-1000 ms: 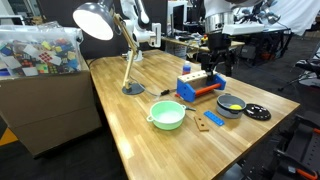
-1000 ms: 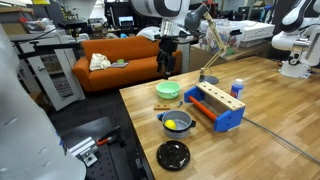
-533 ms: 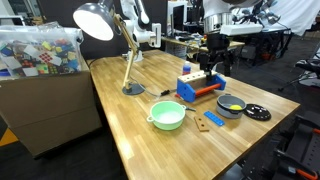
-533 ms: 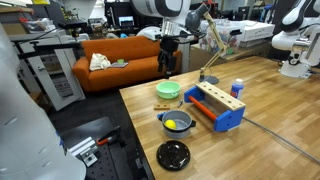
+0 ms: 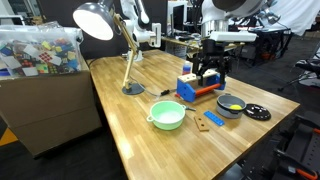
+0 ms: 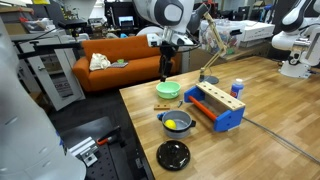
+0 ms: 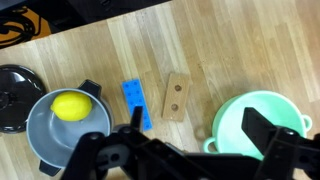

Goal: Pick the wooden object on the table and put it in the green bowl

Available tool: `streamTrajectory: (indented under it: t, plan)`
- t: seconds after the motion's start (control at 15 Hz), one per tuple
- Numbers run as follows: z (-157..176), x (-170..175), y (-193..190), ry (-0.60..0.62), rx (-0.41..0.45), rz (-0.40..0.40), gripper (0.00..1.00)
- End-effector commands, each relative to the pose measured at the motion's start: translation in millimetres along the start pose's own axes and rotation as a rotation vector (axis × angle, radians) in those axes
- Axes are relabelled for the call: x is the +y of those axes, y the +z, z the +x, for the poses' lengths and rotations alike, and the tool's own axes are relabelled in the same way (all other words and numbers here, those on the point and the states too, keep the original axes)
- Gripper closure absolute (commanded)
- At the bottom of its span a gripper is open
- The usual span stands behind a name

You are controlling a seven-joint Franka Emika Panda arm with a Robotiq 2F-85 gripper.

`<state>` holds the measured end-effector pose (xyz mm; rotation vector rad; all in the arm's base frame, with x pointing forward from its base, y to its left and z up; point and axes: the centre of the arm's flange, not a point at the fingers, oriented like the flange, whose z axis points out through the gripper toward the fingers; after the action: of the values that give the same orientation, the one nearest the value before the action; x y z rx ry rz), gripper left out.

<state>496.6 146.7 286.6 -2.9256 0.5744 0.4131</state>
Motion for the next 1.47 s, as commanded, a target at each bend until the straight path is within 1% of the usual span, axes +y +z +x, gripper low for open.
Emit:
streamTrajectory:
  t: [0.0,0.07,0.13,0.27,0.67,0.87,1.0,1.13,1.2,1.4]
  plan:
    - [5,-4,27,0.031,0.016,-0.018,0.0]
    - [6,-6,35,0.007,0.015,-0.034,0.0]
    - [4,-3,28,0.013,-0.008,-0.022,0.0]
    - [5,-5,38,0.005,-0.009,-0.033,0.0]
    - [6,-6,36,0.003,-0.003,-0.032,0.0]
    - [-2,-11,30,0.036,0.069,-0.018,0.0]
    - [-3,-21,35,0.054,0.128,-0.014,0.0]
    - [-3,-31,49,0.068,0.182,-0.061,0.0]
    - [-5,-33,59,0.073,0.193,-0.085,0.0]
    - [-9,-33,93,0.105,0.19,-0.142,0.0]
